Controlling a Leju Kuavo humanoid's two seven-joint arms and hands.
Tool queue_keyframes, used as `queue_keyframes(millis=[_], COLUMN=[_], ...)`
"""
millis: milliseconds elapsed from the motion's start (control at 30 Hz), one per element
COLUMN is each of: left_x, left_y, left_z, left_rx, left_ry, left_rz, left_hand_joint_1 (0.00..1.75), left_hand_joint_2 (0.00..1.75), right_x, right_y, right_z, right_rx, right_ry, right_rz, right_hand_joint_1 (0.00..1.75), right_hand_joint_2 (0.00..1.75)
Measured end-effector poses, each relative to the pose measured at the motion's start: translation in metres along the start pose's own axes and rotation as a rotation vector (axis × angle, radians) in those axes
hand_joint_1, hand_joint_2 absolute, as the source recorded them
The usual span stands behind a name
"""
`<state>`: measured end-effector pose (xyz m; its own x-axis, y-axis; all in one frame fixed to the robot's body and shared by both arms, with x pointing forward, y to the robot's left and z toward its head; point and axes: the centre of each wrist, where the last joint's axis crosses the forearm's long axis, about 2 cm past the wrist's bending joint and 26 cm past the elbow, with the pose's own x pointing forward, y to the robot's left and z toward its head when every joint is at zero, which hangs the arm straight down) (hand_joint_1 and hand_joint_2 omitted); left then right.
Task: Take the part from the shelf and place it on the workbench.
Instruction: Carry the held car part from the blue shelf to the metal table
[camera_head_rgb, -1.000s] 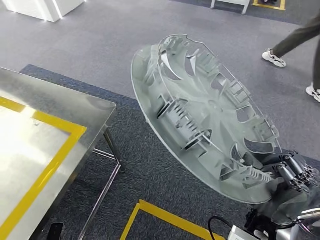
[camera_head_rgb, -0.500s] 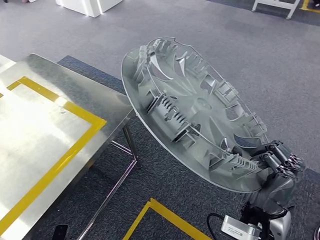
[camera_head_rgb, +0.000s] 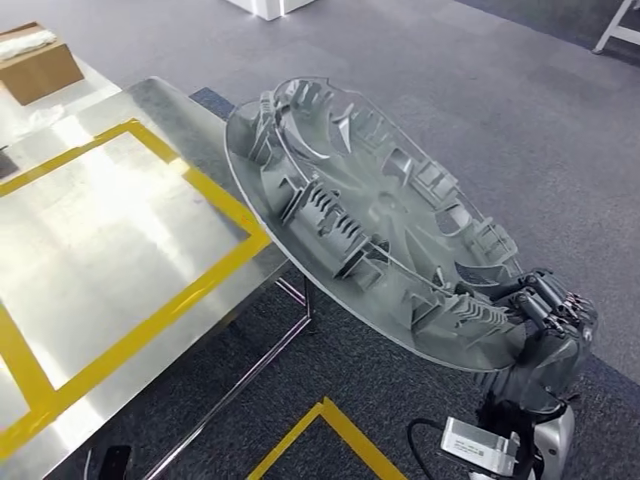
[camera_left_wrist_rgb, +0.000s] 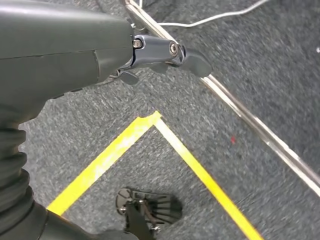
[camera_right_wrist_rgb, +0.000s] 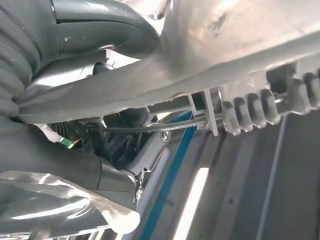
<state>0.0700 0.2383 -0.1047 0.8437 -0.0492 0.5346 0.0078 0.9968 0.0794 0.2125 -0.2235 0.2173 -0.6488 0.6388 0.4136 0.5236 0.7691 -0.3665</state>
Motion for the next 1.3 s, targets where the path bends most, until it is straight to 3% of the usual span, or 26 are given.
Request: queue_keyframes(millis=[1300], left_x=[0.016], left_y=[-0.005], left_z=[-0.006], left_rx=[-0.045], left_ry=[-0.006], left_rz=[-0.072], left_hand_joint_1=[0.0], left_hand_joint_2=[1.75], right_x=[-0.03], right_y=[0.03], right_z=[-0.034], right_rx=[0.116], right_ry=[0.04], right_rz=[-0.096], right_hand_joint_1=[1.75], right_hand_joint_2=[1.75])
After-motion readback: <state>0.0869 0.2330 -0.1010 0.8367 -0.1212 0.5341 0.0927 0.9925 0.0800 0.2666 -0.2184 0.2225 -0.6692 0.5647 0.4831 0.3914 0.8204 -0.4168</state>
